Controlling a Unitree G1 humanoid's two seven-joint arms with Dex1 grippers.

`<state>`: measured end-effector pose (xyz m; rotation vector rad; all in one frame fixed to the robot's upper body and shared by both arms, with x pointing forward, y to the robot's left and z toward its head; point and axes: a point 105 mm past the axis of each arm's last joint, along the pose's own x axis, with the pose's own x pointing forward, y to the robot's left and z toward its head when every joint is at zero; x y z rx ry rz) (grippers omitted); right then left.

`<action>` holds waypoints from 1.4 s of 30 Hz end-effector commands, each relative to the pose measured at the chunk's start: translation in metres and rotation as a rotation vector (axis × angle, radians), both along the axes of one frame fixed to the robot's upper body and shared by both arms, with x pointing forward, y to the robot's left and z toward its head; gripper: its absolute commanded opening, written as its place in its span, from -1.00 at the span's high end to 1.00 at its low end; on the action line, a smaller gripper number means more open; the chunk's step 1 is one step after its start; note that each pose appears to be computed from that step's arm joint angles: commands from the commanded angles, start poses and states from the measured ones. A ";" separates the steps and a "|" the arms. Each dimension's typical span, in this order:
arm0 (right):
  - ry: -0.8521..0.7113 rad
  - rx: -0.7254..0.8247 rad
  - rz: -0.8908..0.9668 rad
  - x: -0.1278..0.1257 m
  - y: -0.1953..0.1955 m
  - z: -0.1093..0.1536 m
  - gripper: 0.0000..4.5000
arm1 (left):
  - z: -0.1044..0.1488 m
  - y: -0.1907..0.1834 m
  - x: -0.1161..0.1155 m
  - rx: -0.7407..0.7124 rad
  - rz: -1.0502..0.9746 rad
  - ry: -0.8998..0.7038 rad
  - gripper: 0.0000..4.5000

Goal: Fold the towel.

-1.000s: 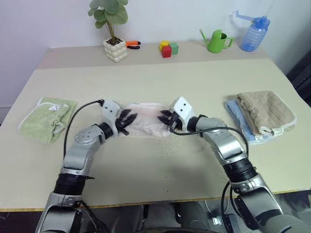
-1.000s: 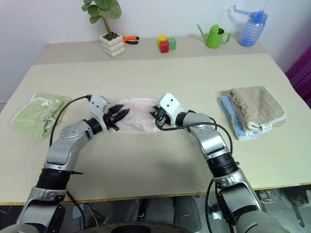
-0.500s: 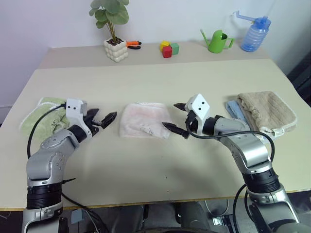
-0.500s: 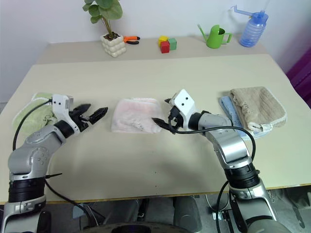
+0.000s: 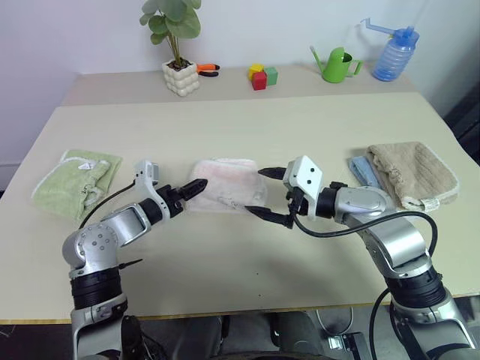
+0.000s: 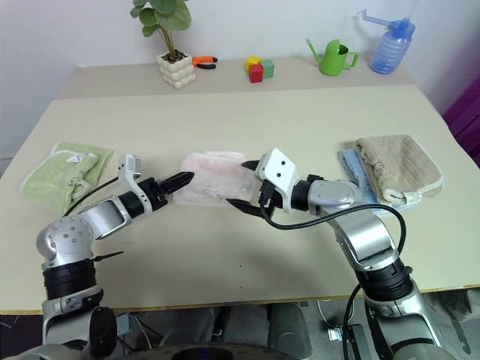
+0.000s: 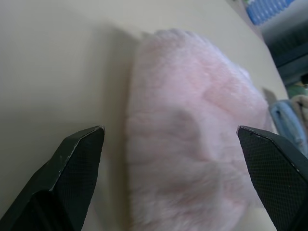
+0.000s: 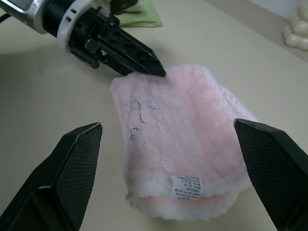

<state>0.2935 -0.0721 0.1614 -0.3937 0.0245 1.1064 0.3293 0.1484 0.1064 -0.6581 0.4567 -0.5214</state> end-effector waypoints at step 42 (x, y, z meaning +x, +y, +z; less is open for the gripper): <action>-0.056 0.007 0.075 -0.006 0.015 0.000 -1.00 | 0.028 0.221 -0.059 -0.134 1.201 -0.205 -0.35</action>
